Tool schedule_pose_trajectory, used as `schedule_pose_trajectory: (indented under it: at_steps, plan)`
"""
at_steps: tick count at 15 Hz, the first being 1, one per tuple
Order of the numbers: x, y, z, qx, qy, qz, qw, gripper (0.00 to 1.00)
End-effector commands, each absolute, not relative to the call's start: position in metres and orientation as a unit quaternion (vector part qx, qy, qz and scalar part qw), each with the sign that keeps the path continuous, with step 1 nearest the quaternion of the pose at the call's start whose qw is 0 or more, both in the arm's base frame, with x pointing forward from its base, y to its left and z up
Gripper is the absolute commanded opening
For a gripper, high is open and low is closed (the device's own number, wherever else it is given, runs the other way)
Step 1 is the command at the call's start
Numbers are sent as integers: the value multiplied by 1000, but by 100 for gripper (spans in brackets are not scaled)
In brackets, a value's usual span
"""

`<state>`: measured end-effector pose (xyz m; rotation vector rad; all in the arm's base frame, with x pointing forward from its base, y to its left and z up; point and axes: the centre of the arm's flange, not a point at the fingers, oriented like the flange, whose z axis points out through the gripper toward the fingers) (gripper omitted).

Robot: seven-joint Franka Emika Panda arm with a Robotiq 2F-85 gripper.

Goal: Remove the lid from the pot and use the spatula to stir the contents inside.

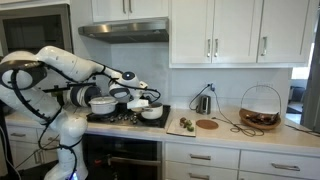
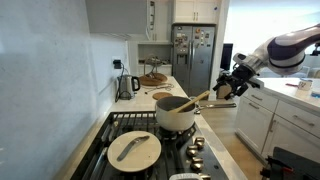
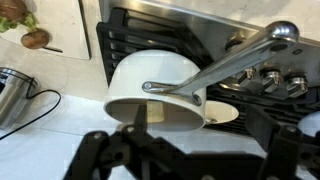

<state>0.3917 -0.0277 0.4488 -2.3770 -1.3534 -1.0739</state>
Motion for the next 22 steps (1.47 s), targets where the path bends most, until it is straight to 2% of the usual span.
schedule_pose_trajectory:
  at_steps: [1, 5, 8, 9, 13, 14, 17, 18, 19, 21, 22]
  plan:
    - [417, -29, 444, -796, -456, -384, 105, 100]
    - [425, -30, 443, -787, -455, -400, 115, 100]
    - [429, -30, 442, -782, -457, -408, 120, 79]
    - [430, -29, 441, -780, -457, -410, 121, 82]
    - [434, -26, 435, -775, -458, -418, 123, 78]
    - [436, -26, 433, -774, -462, -416, 123, 58]
    - [441, -20, 429, -772, -467, -412, 127, 43]
    - [442, -19, 428, -772, -468, -410, 128, 33]
    - [442, -17, 427, -772, -469, -410, 129, 29]
    - [444, -17, 428, -772, -467, -412, 126, 28]
    - [444, -19, 430, -773, -465, -414, 124, 30]
